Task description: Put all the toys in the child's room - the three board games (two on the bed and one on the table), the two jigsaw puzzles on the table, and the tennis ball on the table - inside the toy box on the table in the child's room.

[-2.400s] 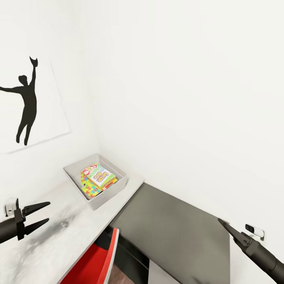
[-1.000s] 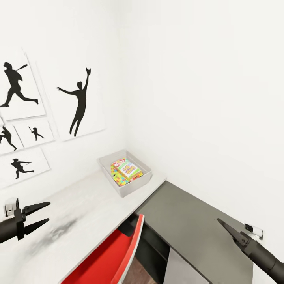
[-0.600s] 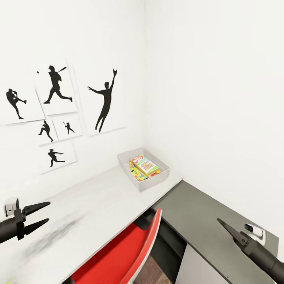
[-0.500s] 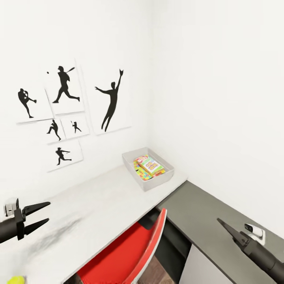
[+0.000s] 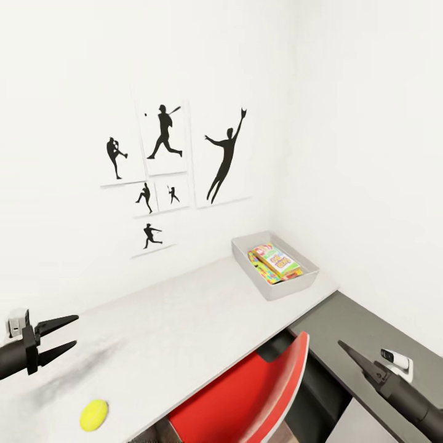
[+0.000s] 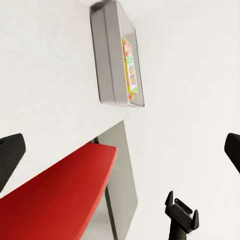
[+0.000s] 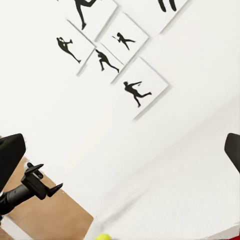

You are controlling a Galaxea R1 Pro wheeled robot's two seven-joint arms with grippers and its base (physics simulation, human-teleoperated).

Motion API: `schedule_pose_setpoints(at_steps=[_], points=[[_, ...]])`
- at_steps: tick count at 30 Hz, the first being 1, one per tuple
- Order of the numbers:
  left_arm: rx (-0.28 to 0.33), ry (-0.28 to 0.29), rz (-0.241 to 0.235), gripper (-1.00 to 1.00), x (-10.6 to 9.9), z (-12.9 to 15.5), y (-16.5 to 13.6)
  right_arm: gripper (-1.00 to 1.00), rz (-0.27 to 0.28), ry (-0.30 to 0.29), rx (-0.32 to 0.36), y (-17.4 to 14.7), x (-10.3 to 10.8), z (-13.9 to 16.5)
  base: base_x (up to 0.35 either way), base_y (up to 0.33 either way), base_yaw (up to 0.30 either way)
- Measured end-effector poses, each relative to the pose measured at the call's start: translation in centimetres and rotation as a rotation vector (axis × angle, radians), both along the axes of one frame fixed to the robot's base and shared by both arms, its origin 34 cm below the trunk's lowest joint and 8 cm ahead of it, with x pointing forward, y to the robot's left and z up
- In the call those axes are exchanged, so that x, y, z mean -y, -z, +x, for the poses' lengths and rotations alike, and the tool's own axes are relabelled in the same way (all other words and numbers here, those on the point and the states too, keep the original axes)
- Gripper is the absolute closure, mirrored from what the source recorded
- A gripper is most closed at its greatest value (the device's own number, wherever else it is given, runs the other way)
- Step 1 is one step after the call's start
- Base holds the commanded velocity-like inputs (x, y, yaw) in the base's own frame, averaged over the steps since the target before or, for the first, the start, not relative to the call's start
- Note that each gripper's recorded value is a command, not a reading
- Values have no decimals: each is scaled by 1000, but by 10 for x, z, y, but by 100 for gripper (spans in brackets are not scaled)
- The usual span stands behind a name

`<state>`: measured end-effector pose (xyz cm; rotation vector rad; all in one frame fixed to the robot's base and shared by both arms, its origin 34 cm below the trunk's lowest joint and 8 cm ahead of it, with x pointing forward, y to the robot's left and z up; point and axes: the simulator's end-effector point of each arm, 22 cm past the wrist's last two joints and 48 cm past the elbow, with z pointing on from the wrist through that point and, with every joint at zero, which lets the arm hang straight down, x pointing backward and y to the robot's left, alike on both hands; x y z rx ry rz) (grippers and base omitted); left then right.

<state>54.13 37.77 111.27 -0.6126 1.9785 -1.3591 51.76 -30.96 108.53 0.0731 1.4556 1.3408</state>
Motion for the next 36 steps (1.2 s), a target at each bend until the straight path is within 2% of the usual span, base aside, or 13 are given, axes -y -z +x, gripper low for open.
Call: schedule_pose_setpoints(at_steps=[8, 36], points=[[-1, -1, -2, -100, 0, 0, 1, -100, -1, -2, -1, 0, -1, 0, 0, 103, 283], [-2, -1, -5, -100, 1, 0, 1, -100, -2, -4, -6, 2, -2, 0, 0, 2, 283]])
